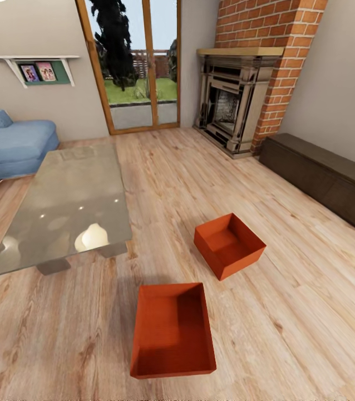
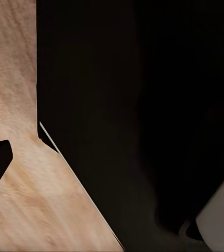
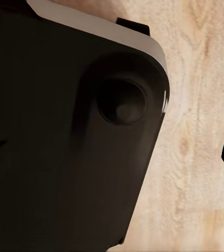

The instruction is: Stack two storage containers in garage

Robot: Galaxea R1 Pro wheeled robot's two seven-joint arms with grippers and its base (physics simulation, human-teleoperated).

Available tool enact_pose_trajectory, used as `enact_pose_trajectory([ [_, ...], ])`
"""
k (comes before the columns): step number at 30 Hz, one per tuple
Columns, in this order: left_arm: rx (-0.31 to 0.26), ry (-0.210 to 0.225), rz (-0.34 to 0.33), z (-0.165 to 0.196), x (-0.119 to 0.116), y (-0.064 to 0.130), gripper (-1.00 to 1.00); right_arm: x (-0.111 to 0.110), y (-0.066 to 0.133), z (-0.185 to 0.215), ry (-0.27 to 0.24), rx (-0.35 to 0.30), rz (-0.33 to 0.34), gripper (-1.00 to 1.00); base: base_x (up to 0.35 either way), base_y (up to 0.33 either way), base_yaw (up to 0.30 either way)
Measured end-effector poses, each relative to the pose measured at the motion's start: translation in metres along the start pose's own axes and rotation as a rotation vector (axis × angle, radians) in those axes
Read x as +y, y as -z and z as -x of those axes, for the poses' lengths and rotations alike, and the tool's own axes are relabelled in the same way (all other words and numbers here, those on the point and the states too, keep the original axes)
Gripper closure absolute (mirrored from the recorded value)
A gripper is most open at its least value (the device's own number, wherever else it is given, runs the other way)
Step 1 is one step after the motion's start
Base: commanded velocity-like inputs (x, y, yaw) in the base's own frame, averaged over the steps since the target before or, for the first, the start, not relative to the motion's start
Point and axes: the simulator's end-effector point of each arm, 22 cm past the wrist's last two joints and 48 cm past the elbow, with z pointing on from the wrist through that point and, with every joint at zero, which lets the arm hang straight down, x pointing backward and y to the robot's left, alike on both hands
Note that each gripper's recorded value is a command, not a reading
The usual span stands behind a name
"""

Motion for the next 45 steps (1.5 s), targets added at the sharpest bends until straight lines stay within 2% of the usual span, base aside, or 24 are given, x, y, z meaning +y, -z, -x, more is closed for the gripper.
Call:
enact_pose_trajectory([
  [30,0.047,0.001,0.008,-0.018,0.003,0.0,-1.0,0.004,-0.002,-0.019,0.002,0.046,0.011,-1.0,0.0,0.0,0.0],
  [45,0.051,0.0,0.007,-0.02,0.003,0.0,-1.0,0.004,-0.002,-0.021,0.001,0.05,0.011,-1.0,0.008,0.0,0.0],
])
